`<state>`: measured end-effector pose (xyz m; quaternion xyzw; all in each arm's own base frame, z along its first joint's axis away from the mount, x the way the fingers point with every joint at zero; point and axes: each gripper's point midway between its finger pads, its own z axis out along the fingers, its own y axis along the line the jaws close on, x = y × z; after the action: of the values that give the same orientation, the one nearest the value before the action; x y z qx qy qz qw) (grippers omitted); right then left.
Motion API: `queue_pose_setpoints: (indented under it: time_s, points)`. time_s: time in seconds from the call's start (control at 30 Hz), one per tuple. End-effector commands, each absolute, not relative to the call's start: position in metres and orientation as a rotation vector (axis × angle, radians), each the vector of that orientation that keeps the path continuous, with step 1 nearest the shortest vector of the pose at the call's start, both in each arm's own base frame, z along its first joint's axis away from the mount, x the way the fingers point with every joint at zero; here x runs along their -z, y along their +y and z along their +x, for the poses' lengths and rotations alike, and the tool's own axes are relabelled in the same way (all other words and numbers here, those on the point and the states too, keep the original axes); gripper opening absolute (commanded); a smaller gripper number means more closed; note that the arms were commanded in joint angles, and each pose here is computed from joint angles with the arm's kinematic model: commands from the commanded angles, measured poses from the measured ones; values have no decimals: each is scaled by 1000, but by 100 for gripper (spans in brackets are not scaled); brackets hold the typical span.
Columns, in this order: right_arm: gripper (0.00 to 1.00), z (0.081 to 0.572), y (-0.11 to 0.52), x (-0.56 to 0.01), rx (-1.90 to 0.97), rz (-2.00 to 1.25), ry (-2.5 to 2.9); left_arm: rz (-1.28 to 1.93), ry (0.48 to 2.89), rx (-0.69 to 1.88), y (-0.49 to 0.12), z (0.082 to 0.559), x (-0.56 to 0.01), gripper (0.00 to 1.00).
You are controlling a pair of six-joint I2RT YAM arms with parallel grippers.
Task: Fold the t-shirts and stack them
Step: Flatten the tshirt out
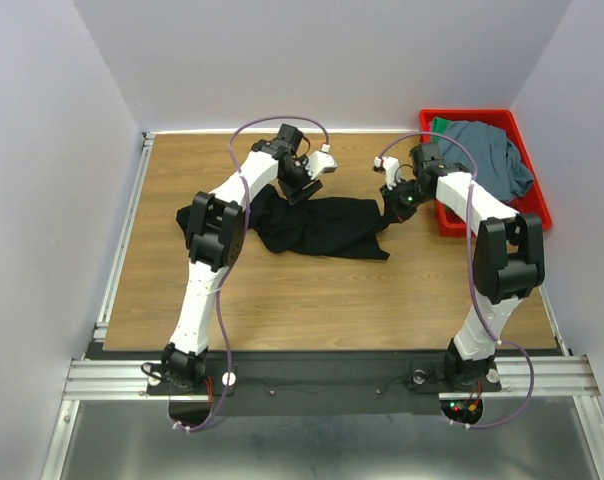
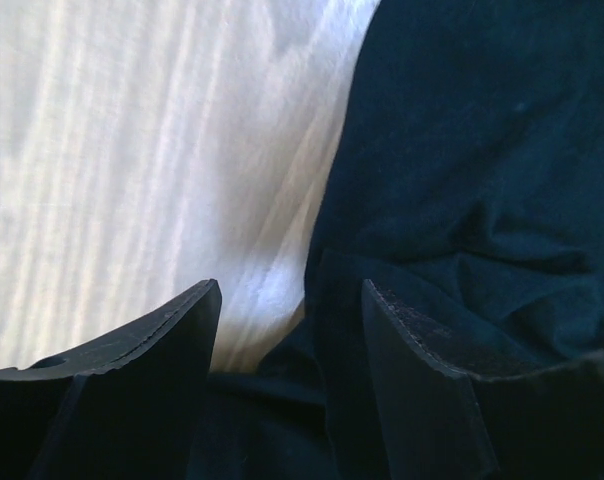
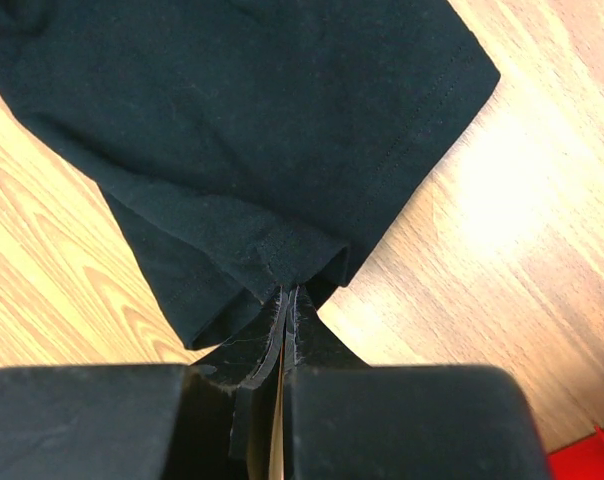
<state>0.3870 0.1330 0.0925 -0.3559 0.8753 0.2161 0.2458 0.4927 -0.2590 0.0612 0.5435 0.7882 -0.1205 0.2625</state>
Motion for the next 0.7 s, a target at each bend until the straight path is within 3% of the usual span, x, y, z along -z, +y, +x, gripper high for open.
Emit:
queue_pose_setpoints:
  time_s: [0.0,0.17,0.33,0.43,0.47,0.67]
  points:
    - [1,391,130,-105,-573,-956,2360,1489,2108,363,-263,489,-76,67]
    - [0,392,128,-102,-572,-952,2366,1500,2096,422,-268,482,-78,55]
    - [1,391,127,-99,-571,-952,2373,1507,2057,492,-273,471,-95,53]
    - [1,391,126,-99,-571,-950,2375,1516,2049,502,-273,468,-98,40]
    - [1,391,126,-99,-572,-952,2372,1522,2048,506,-273,467,-98,31]
    - [0,393,124,-100,-568,-942,2375,1544,2044,510,-271,463,-100,0]
